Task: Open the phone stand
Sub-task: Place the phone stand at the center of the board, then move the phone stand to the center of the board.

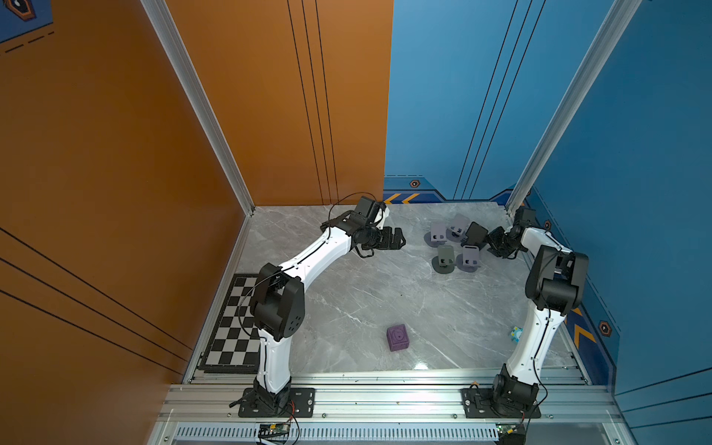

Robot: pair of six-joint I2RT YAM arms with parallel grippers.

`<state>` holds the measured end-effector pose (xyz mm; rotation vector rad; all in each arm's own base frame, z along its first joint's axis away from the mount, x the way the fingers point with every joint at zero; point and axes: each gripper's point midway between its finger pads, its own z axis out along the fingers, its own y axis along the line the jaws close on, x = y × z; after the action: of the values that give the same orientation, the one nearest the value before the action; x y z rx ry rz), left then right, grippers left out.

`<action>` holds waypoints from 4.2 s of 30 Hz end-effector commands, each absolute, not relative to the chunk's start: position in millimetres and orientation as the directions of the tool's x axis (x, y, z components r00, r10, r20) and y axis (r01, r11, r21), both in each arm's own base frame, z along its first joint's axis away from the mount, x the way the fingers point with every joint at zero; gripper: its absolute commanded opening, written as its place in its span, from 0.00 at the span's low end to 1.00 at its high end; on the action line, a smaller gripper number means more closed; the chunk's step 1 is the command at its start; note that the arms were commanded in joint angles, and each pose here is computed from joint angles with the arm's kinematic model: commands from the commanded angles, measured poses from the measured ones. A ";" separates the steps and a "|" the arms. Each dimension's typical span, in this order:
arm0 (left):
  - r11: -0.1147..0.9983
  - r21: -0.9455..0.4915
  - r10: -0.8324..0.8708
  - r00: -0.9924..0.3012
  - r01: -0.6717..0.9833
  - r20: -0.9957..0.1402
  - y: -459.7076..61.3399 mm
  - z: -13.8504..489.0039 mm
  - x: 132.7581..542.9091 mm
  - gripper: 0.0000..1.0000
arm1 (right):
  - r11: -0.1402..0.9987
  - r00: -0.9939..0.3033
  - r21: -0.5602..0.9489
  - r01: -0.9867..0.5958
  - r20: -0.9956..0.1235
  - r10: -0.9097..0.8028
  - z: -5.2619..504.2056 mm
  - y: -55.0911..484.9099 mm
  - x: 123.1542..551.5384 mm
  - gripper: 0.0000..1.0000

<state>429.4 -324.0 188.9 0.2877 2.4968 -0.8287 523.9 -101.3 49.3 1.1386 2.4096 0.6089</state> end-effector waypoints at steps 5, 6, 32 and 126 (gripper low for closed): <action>0.785 -0.510 0.057 -0.860 0.352 -0.506 -323.4 192.4 417.4 0.98 | 0.651 -0.617 0.477 0.590 -0.253 0.745 89.1 -97.5 504.0 0.47; 0.786 -0.507 0.057 -0.859 0.353 -0.509 -322.6 193.3 416.4 0.98 | 0.662 -0.616 0.471 0.583 -0.275 0.738 100.9 -97.5 501.3 0.48; 0.952 -0.297 -0.233 -0.808 -0.076 -0.541 -202.0 203.8 458.2 0.98 | 0.872 -0.801 0.466 0.153 -0.458 0.385 210.2 49.2 459.3 1.00; 0.990 -0.016 -0.138 -0.986 -0.137 -0.096 -163.5 59.2 442.7 0.53 | 0.752 -0.891 0.574 -0.324 -0.453 -0.038 231.0 282.4 405.3 1.00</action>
<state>461.1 -161.6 45.6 -0.2623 3.0165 -0.0383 416.1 289.5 226.4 -0.2750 2.5281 0.9815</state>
